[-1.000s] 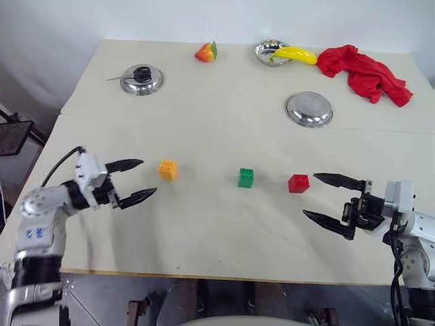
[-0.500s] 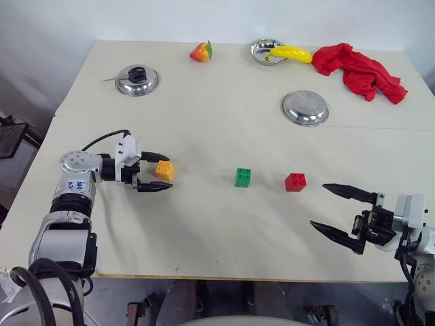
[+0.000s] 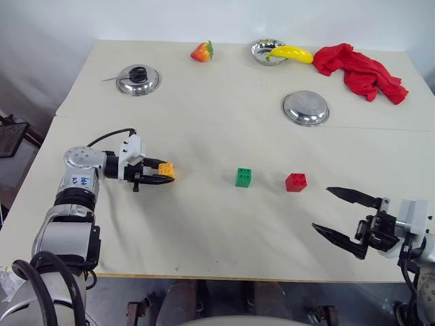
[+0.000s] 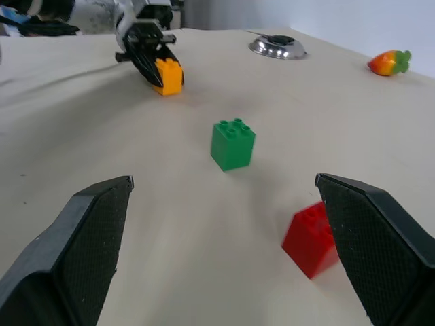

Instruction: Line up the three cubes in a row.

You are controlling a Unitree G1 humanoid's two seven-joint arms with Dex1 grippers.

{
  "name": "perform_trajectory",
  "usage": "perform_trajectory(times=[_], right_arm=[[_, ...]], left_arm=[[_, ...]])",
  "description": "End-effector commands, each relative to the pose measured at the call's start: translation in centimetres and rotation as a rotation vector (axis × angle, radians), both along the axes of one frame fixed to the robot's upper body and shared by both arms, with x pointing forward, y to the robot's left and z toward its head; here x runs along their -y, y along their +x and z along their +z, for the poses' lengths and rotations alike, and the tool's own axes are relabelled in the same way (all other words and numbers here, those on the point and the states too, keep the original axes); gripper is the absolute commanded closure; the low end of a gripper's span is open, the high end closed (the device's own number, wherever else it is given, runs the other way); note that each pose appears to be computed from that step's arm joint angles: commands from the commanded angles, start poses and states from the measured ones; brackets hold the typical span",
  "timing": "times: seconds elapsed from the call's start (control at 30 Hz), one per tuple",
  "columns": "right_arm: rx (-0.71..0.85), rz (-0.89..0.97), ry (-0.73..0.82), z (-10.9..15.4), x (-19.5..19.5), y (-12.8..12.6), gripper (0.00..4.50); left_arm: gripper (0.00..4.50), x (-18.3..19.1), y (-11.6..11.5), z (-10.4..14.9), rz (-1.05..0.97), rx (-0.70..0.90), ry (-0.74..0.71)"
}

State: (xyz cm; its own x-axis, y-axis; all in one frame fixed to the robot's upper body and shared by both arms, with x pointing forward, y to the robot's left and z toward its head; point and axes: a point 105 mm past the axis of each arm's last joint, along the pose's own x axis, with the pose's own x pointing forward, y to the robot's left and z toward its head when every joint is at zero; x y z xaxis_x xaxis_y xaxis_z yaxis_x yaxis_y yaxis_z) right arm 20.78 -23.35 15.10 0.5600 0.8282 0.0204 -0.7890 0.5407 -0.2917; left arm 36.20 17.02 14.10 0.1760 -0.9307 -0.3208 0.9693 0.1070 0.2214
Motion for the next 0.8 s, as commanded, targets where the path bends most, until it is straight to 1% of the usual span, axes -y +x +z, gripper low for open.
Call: perform_trajectory(times=[0.03, 0.1, 0.2, 0.27, 0.43, 0.67, 0.8], right_arm=[[0.03, -0.037, -0.036, 0.8, 1.5, -0.6, 0.0], [0.02, -0.056, -0.044, 0.7, 2.0, -0.9, 0.0], [0.009, -0.077, -0.051, 0.4, 2.5, -1.3, 0.0], [0.016, -0.076, -0.047, 0.6, 2.2, -1.4, 0.0], [0.029, -0.085, -0.038, 0.8, 1.8, -1.6, 0.0], [0.027, -0.096, -0.032, 0.5, 1.7, -1.8, 0.0], [0.026, -0.092, -0.035, 0.3, 1.6, -1.7, 0.0]], left_arm=[[2.95, 4.2, -0.9, 2.5, -0.215, 0.032, -0.025], [2.95, 6.2, -0.9, 2.2, -0.254, 0.023, -0.017], [2.95, 8.6, -0.5, 0.7, -0.257, 0.01, 0.038], [2.95, 8.4, -0.4, 0.0, -0.254, -0.009, 0.075], [2.95, 7.8, 0.4, -0.3, -0.205, -0.025, 0.104], [2.95, 6.7, 1.1, -1.3, -0.122, -0.034, 0.125], [2.95, 5.9, 1.4, -1.4, -0.085, -0.034, 0.127]])
